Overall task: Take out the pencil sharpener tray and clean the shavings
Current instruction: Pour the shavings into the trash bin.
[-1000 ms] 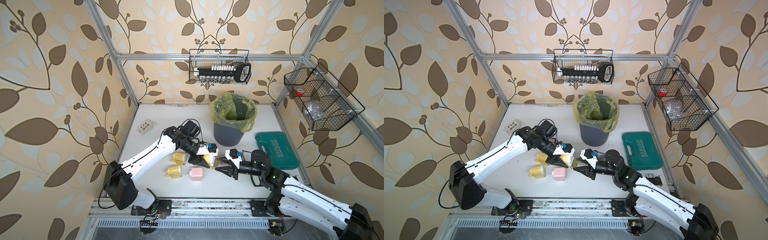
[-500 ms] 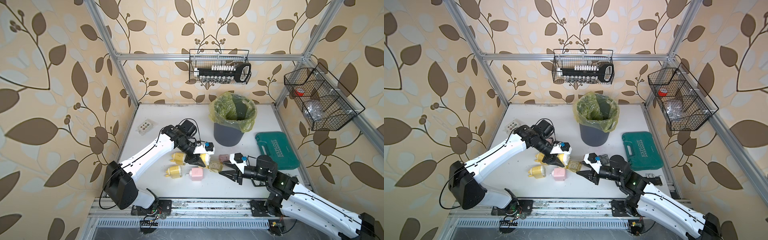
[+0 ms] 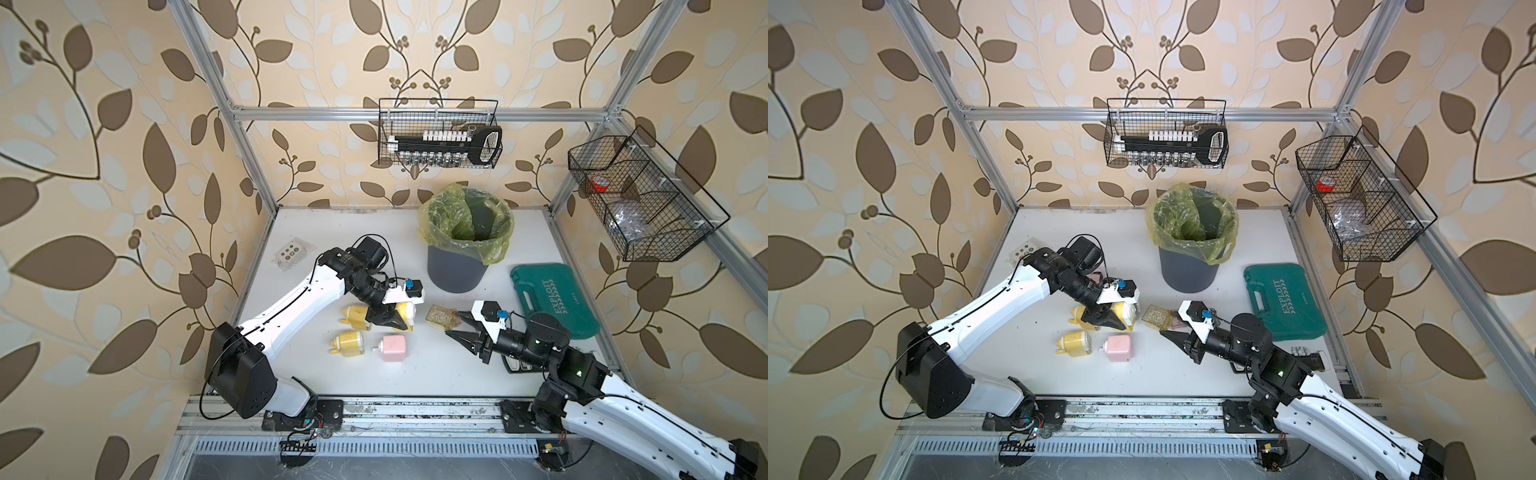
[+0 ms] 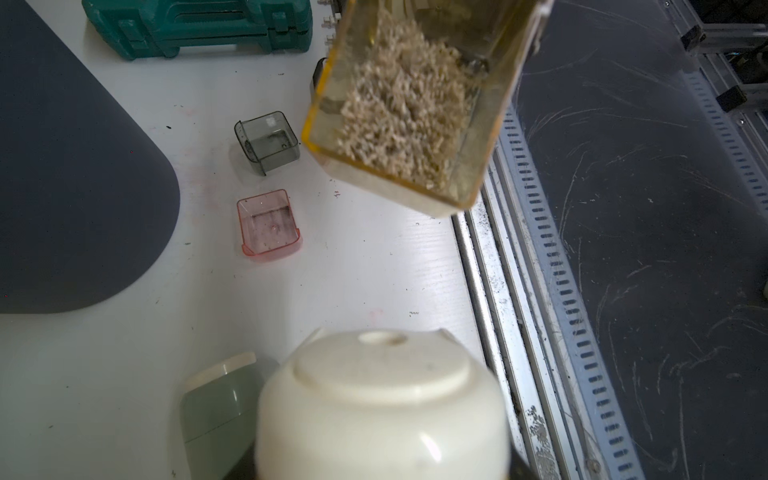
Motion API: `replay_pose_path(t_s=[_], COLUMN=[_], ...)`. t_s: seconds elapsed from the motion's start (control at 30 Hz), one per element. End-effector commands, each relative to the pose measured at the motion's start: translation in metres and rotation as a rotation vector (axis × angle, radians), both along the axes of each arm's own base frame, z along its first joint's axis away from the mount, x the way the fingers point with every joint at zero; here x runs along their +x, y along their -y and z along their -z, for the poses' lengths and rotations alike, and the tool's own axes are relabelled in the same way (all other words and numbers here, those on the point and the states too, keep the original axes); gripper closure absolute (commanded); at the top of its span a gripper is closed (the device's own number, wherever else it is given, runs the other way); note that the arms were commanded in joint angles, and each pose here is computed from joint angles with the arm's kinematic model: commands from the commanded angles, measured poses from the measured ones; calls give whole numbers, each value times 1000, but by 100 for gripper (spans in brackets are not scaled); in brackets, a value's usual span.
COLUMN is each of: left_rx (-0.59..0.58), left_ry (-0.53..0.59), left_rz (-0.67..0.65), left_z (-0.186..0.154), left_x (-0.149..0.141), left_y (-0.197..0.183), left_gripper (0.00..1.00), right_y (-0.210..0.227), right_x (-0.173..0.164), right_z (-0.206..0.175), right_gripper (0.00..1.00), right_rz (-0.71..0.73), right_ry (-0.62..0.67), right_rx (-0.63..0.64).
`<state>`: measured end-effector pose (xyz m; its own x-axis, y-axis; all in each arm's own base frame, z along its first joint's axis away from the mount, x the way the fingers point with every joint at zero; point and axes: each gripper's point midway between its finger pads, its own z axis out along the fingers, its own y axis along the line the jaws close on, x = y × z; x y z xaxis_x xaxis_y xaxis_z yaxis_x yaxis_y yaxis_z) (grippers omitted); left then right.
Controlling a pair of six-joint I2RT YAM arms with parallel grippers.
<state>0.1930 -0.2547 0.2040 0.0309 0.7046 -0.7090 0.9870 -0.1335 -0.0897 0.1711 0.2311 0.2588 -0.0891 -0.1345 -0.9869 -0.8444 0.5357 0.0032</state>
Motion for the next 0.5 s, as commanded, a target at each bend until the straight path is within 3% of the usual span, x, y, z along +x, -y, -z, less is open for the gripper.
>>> replay_pose_path(t_s=[0.0, 0.23, 0.47], left_rx=[-18, -22, 37], left_ry=[54, 36, 33], left_rz=[-20, -81, -103], left_z=[-10, -7, 11], left_x=[2, 23, 39], left_y=[-5, -14, -16], left_gripper=[100, 100, 100], right_y=[4, 5, 63], right_x=[21, 80, 156], right_z=[-48, -102, -157], right_gripper=[100, 100, 100], right_rz=[102, 287, 568], right_ry=[125, 182, 16], right_rx=[36, 34, 245])
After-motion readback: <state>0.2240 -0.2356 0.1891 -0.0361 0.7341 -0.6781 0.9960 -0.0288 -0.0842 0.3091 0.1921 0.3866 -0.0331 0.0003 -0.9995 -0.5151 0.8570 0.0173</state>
